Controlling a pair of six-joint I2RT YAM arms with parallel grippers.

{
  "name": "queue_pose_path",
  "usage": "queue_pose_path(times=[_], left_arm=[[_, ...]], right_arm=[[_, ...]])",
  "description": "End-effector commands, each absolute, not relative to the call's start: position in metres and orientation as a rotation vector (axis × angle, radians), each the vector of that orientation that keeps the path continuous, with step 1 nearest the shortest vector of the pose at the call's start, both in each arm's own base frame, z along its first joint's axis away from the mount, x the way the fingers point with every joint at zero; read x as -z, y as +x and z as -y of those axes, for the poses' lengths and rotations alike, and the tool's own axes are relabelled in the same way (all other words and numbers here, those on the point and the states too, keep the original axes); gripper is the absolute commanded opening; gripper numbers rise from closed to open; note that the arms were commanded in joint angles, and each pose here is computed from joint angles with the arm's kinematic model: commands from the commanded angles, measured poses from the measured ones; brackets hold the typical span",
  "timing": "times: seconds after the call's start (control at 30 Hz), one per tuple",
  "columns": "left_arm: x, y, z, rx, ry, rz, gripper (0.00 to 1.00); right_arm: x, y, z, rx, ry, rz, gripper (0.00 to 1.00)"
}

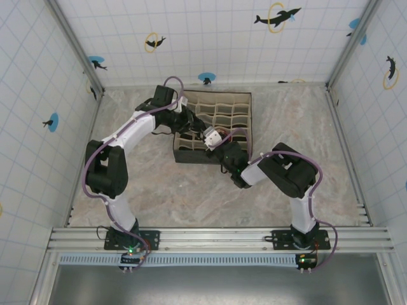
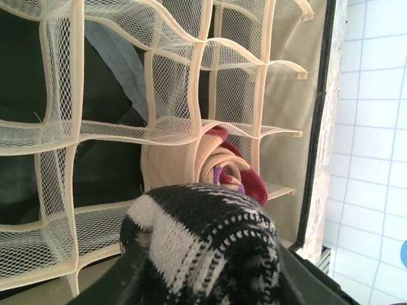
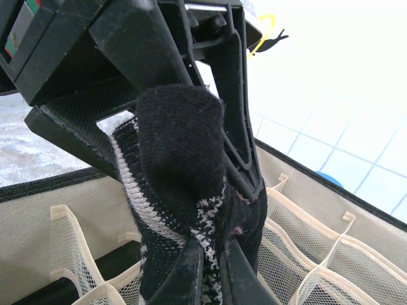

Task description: Roll the socks

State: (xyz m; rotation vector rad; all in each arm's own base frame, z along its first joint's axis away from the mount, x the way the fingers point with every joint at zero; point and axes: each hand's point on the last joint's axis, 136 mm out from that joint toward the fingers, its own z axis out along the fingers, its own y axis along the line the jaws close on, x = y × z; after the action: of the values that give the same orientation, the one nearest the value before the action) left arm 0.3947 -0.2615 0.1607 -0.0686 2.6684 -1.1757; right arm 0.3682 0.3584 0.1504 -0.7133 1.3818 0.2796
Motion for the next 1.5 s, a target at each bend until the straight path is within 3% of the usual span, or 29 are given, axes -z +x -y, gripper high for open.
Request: queue_pose_path(times=[0.0,0.2,0.27,0.33,0.5,0.63,0.83,1.47], left_arm=[[-0.173,0.389,0.278,1.273,-0.026,-2.656,0.26],[-0.17,0.386,0.287,1.278,-0.023,-2.666,0.03],[-0.169,0.387,0.287,1.266,-0.035,-2.669,0.0],[-0.169,0.39,0.284,1.238,-0.053,-2.672,0.0],[-0.176,0.397,0.284,1.216,-0.067,-2.665,0.0],[-0.184,0.405,0.287,1.213,-0.07,-2.648,0.0],[-0.185,0.416,0.28,1.088,-0.042,-2.672,0.0],[-0.151,0.401,0.284,0.859,-0.024,-2.758,0.0]], right_arm=[[-0.156,0.368,-0.364,-0.285,-0.725,-1.383,0.02],[-0.154,0.369,-0.366,-0.287,-0.726,-1.409,0.09],[-0.155,0.37,-0.365,-0.272,-0.719,-1.42,0.15],[-0.159,0.369,-0.362,-0.266,-0.707,-1.422,0.26],[-0.169,0.359,-0.355,-0.292,-0.707,-1.423,0.67],[-0.178,0.349,-0.348,-0.3,-0.716,-1.434,0.81],[-0.189,0.323,-0.318,-0.32,-0.679,-1.469,0.88],[-0.181,0.275,-0.24,-0.233,-0.578,-1.626,0.9]])
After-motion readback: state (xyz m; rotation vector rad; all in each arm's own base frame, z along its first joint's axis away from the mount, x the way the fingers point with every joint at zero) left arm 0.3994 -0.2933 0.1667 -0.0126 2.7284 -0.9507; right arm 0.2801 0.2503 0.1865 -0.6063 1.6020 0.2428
